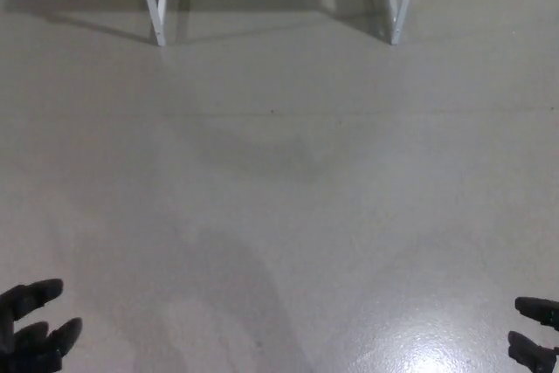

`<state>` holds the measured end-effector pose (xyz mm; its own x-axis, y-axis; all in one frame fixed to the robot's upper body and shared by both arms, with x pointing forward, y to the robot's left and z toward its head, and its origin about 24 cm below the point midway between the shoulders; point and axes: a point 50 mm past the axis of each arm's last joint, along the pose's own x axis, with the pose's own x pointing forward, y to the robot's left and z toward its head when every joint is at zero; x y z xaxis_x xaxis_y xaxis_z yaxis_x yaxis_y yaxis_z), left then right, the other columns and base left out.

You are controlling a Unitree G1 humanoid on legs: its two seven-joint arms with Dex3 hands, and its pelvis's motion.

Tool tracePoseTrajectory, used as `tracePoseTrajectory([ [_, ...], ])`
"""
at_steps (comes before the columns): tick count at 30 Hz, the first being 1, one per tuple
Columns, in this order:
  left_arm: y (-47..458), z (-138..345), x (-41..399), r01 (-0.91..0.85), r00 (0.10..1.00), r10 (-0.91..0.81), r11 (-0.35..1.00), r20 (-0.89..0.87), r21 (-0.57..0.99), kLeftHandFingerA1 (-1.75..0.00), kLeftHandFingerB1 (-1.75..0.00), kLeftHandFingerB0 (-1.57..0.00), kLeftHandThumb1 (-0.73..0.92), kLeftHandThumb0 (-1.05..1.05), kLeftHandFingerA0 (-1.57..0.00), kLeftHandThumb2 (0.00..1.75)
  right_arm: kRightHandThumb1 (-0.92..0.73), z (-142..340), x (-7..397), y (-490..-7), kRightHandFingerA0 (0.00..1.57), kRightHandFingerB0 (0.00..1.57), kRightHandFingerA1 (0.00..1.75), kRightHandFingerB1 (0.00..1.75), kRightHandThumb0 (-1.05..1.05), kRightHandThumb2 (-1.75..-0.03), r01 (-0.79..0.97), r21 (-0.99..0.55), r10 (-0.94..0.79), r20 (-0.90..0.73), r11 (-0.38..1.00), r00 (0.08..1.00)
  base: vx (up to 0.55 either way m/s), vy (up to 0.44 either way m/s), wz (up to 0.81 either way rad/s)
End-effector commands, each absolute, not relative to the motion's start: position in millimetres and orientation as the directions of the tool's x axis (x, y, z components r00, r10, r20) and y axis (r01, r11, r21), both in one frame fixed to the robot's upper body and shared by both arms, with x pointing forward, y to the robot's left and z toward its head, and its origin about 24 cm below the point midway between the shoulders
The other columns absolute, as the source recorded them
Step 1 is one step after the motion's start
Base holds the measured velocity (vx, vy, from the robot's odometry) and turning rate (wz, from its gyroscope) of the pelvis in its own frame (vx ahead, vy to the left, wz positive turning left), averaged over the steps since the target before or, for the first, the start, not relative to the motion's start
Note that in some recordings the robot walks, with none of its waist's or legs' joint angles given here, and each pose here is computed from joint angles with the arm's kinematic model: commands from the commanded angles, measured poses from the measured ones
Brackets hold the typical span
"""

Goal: The robot walk towards a table in front and click the button on the base of the boilling pot using its left middle finger

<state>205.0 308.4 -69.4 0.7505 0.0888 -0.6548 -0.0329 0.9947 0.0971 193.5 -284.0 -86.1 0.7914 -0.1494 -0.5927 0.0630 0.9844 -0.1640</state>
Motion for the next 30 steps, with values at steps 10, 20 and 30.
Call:
tracePoseTrajectory([
  [10,311.6,-84.8,170.2,-0.025,0.711,0.032,0.999,-0.702,0.021,-0.61,-0.49,-0.13,0.45,-0.19,-0.36,0.9,-0.44,-99.5,152.8,-293.1,0.63,0.49,0.53,0.49,-0.45,-0.71,0.046,-0.173,-0.146,-0.622,0.984,0.769,0.0,0.0,0.0],
  [20,308.5,-96.7,144.6,-0.014,0.652,0.036,0.999,-0.757,0.035,-0.58,-0.48,-0.13,0.47,-0.18,-0.31,0.91,-0.45,-113.0,118.6,-294.8,0.67,0.52,0.54,0.49,-0.44,-0.71,0.048,-0.188,-0.165,-0.68,0.981,0.715,0.0,0.0,0.0],
  [30,308.8,-97.0,145.7,-0.007,0.648,0.029,0.999,-0.761,0.032,-0.59,-0.49,-0.14,0.46,-0.17,-0.33,0.91,-0.46,-114.9,114.3,-293.8,0.64,0.49,0.53,0.49,-0.44,-0.72,0.026,-0.201,-0.159,-0.684,0.979,0.712,0.04,-0.003,-0.01],
])
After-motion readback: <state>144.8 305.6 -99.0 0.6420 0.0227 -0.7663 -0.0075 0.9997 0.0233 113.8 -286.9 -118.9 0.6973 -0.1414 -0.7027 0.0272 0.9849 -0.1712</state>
